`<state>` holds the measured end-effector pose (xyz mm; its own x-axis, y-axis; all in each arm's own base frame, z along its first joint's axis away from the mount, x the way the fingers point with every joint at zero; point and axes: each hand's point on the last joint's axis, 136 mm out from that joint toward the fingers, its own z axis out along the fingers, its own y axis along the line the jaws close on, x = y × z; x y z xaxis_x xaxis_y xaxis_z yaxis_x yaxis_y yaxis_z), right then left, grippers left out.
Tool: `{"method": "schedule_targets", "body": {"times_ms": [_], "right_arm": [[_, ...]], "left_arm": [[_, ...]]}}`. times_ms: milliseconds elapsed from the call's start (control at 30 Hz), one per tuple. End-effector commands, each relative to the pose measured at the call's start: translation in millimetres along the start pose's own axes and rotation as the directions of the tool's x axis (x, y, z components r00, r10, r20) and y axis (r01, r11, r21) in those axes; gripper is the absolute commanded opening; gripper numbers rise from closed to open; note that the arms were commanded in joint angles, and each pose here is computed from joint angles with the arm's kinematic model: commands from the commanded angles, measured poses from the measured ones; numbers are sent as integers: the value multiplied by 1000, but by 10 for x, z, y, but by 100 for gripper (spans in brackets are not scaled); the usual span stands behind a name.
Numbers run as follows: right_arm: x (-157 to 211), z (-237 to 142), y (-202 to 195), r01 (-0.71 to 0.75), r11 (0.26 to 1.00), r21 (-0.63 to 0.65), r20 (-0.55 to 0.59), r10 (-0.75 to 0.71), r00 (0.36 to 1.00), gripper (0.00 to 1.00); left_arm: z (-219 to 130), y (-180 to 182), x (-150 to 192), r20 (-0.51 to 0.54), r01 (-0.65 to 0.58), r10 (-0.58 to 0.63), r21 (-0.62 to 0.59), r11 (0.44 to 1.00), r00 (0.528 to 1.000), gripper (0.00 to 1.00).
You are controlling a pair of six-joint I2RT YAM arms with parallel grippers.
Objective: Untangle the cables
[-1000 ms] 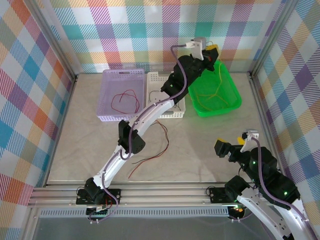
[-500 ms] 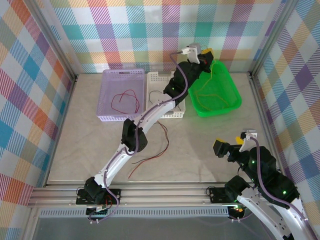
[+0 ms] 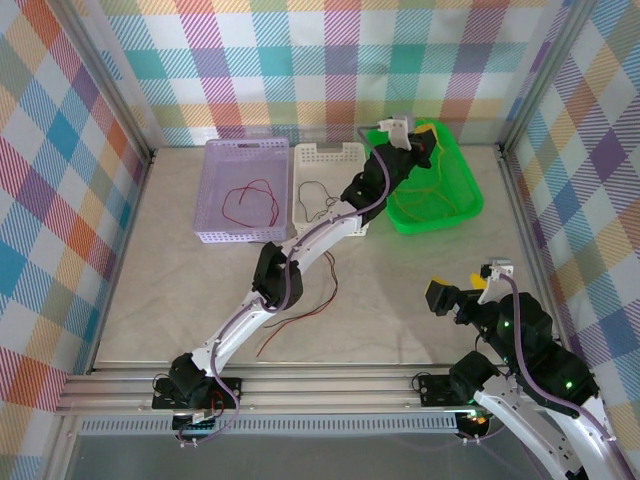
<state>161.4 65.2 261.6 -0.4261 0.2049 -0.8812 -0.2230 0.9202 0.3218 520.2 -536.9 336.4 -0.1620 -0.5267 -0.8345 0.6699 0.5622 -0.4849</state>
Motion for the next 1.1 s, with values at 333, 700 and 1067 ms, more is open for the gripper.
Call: {"method": "schedule_targets", "body": {"times_ms": [333, 700, 1067], "right_arm": [[-39, -1, 39, -8, 1000, -21, 18, 8, 1000, 100], [-40, 3, 27, -9, 1000, -13, 19, 9, 1000, 100], [-71, -14, -24, -20, 1000, 20, 25, 20, 999, 100]], "left_arm": [[-80, -191, 824, -170, 6, -5, 9, 1000, 985, 0], [-142, -81, 1062, -280, -35, 26, -27, 999, 960, 44], [-179, -438, 348, -281, -93, 98, 33, 995, 955, 100]]}}
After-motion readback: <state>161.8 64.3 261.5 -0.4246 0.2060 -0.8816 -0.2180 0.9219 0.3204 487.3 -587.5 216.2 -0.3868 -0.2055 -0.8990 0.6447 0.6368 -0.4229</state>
